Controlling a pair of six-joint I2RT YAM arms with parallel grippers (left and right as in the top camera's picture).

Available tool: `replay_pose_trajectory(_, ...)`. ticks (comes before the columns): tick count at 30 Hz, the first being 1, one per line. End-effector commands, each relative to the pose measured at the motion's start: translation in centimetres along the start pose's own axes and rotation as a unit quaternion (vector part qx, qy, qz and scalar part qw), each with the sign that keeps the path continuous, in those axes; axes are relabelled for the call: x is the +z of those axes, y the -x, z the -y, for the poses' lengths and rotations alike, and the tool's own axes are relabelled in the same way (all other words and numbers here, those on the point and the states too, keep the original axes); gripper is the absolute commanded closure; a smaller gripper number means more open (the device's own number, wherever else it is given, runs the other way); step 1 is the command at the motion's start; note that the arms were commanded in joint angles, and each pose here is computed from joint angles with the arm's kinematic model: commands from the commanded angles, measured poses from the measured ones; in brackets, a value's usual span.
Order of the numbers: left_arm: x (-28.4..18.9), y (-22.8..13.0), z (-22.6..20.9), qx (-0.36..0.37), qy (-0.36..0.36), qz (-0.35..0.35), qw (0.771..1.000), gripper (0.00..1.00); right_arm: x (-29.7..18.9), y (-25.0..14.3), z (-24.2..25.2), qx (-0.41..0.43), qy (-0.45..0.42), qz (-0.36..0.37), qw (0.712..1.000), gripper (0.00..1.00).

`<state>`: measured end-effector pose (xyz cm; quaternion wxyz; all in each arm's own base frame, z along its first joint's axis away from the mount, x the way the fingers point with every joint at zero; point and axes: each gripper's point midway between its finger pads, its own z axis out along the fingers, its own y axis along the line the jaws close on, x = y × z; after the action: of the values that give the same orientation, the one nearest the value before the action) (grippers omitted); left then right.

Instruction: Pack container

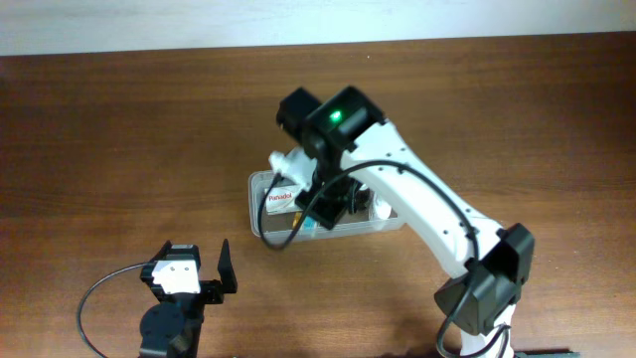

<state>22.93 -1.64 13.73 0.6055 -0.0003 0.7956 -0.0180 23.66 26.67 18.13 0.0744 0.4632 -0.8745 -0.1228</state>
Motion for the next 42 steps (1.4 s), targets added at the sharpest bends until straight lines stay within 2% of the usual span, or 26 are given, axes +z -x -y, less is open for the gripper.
replay_pose_trajectory(1,0.0,-0.1,0.0,0.008,-0.002,0.002,1.0,0.0,0.9,-0.6,-3.4,-0.106,0.067,-0.001,0.992,0.96)
replay_pose_trajectory(8,0.0,-0.1,0.0,0.008,-0.002,0.002,1.0,0.0,2.9,-1.3,-6.4,-0.194,0.13,-0.012,0.972,0.96)
replay_pose_trajectory(15,0.0,-0.1,0.0,0.008,-0.002,0.002,1.0,0.0,6.0,0.7,-6.8,-0.232,0.119,0.016,0.965,0.96)
replay_pose_trajectory(24,0.0,-0.1,0.0,0.008,-0.002,0.002,1.0,0.0,8.4,1.3,-5.8,-0.238,0.11,0.025,0.965,0.96)
replay_pose_trajectory(32,0.0,-0.1,0.0,0.008,-0.002,0.002,1.0,0.0,8.8,2.7,-4.3,-0.255,0.065,0.043,0.964,0.96)
replay_pose_trajectory(42,0.0,-0.1,0.0,0.008,-0.002,0.002,1.0,0.01,8.8,3.1,-3.8,-0.258,0.049,0.047,0.964,0.96)
